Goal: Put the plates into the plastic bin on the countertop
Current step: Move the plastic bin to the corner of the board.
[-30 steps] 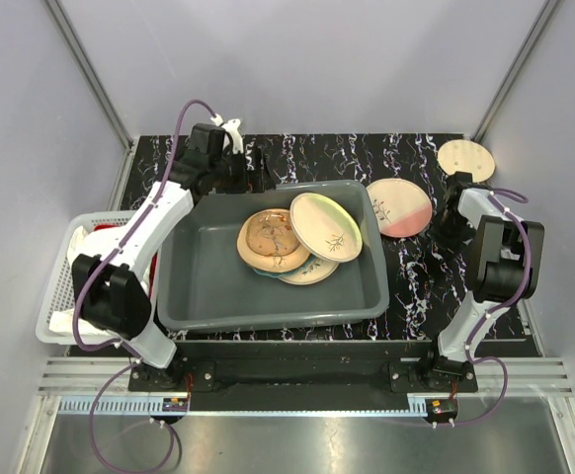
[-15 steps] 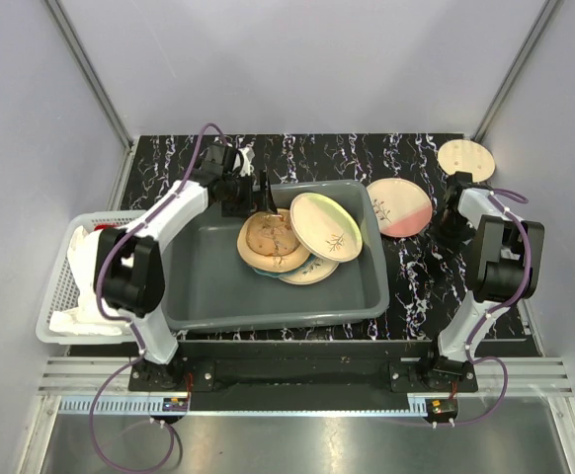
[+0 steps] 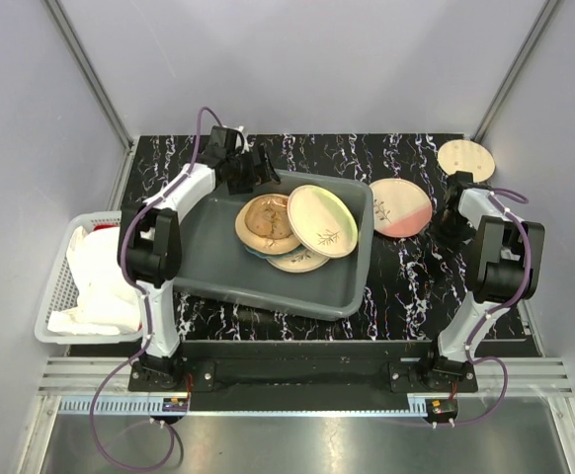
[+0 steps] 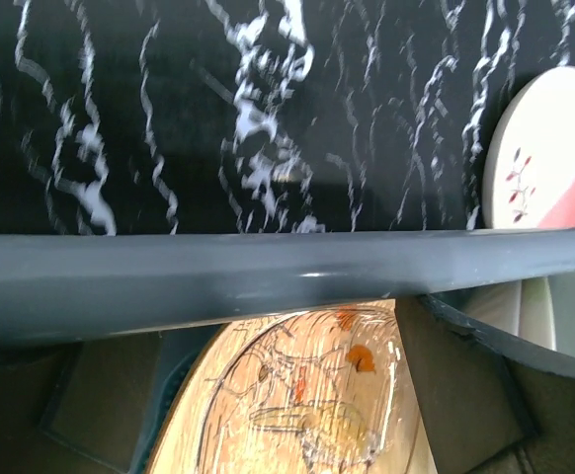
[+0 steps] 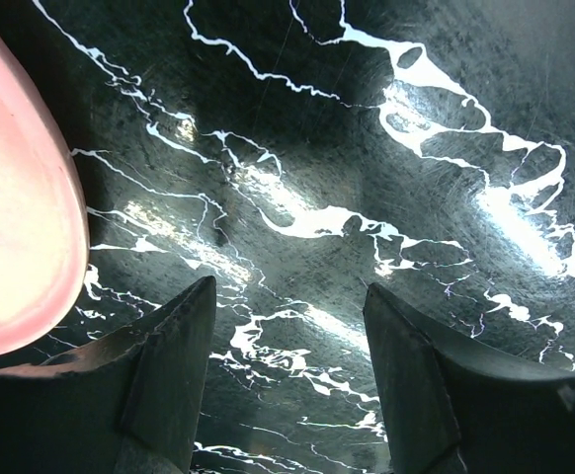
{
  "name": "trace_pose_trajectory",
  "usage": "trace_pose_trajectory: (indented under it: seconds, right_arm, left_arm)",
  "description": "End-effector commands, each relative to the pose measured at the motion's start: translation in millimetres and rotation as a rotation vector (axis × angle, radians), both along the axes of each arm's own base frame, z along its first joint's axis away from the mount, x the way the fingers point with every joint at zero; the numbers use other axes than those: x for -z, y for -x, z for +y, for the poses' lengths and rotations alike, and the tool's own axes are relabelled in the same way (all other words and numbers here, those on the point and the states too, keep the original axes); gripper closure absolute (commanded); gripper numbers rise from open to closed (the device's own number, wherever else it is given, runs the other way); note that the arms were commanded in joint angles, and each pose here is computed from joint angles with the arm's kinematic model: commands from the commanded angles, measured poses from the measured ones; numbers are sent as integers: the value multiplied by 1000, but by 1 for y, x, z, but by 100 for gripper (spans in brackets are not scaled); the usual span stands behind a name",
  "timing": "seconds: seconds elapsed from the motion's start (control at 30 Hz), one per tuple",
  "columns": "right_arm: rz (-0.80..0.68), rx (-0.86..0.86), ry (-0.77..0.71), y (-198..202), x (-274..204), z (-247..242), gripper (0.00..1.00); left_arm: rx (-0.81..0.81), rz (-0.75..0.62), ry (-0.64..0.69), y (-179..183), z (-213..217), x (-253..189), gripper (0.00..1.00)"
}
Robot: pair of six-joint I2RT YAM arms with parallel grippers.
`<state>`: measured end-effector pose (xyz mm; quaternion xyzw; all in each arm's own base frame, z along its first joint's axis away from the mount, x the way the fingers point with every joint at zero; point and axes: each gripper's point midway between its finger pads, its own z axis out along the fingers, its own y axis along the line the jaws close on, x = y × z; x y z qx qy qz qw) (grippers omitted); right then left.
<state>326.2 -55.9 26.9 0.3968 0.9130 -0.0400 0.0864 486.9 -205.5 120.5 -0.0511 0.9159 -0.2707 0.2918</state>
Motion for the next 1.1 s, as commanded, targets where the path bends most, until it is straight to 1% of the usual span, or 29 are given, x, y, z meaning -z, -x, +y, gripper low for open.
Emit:
trace_pose_trajectory:
  seconds: [0.0,0.07,0.13,0.17,0.2,0.23,0.27,0.3,0.33,0.37,0.43,0.47,0.5,0.57,0.6,0.63,0.7,0.73,0.8,0.83,0.9,0.93,1.07]
  right_arm:
    - [-85,-13,-8,-22,-16,-1,31]
    - [-125,-24,-3,-28,-26,-2,31]
    - [-156,-33,-3,-30,-37,-1,31]
    - [-161,-38,-5,-29,-40,0,31]
    - [-166,-42,-16,-28,-43,2,31]
    - [-178,-44,-21,-28,-48,4,31]
    - [-186,-42,-23,-28,-50,4,31]
    - [-204,-46,-35,-30,-55,6,31]
    - [-222,-54,-39,-33,-59,7,31]
    - [-243,-65,-40,-39,-62,8,31]
    - [-283,-102,-71,-50,-67,13,31]
    - [-307,-115,-75,-59,-70,14,31]
    - [-337,-134,-104,-68,-76,19,31]
    - [-343,-167,-135,-80,-71,25,31]
    - [-366,-188,-150,-90,-76,31,31]
    - [-359,-207,-156,-95,-70,34,31]
    - [-396,-243,-174,-113,-74,43,31]
    - [-381,-243,-192,-118,-63,46,31]
    - [-393,-244,-224,-131,-58,51,31]
    - [-366,-245,-241,-133,-45,54,31]
    - [-365,-251,-265,-140,-39,59,31]
    - [-341,-254,-281,-139,-28,63,31]
    - [-295,-262,-340,-130,-10,76,31]
  left_arm:
    - [-164,-231,22,-89,32,-30,1]
    - [-172,-276,29,-106,35,-40,1]
    - [-179,-277,27,-116,39,-29,1]
    - [-185,-303,34,-124,40,-36,1]
    - [-193,-291,35,-128,40,-27,1]
    - [-204,-298,33,-133,44,-27,1]
    - [-213,-324,36,-140,46,-35,1]
    - [-230,-318,26,-145,49,-27,1]
    - [-244,-333,29,-151,52,-29,1]
    - [-253,-360,39,-159,54,-38,1]
    - [-289,-368,29,-171,60,-31,1]
    - [-302,-402,35,-179,62,-44,1]
    - [-322,-397,36,-185,64,-35,1]
    - [-341,-452,62,-199,65,-50,1]
    - [-347,-450,71,-203,64,-43,1]
    - [-347,-474,85,-208,63,-48,1]
    - [-345,-504,107,-212,59,-56,1]
    - [-344,-521,113,-214,59,-60,1]
    - [-345,-572,118,-217,60,-74,1]
    - [-346,-589,118,-219,61,-79,1]
    - [-336,-618,114,-219,61,-95,1]
    - [-329,-629,120,-217,60,-101,1]
    - [-298,-650,135,-198,56,-131,1]
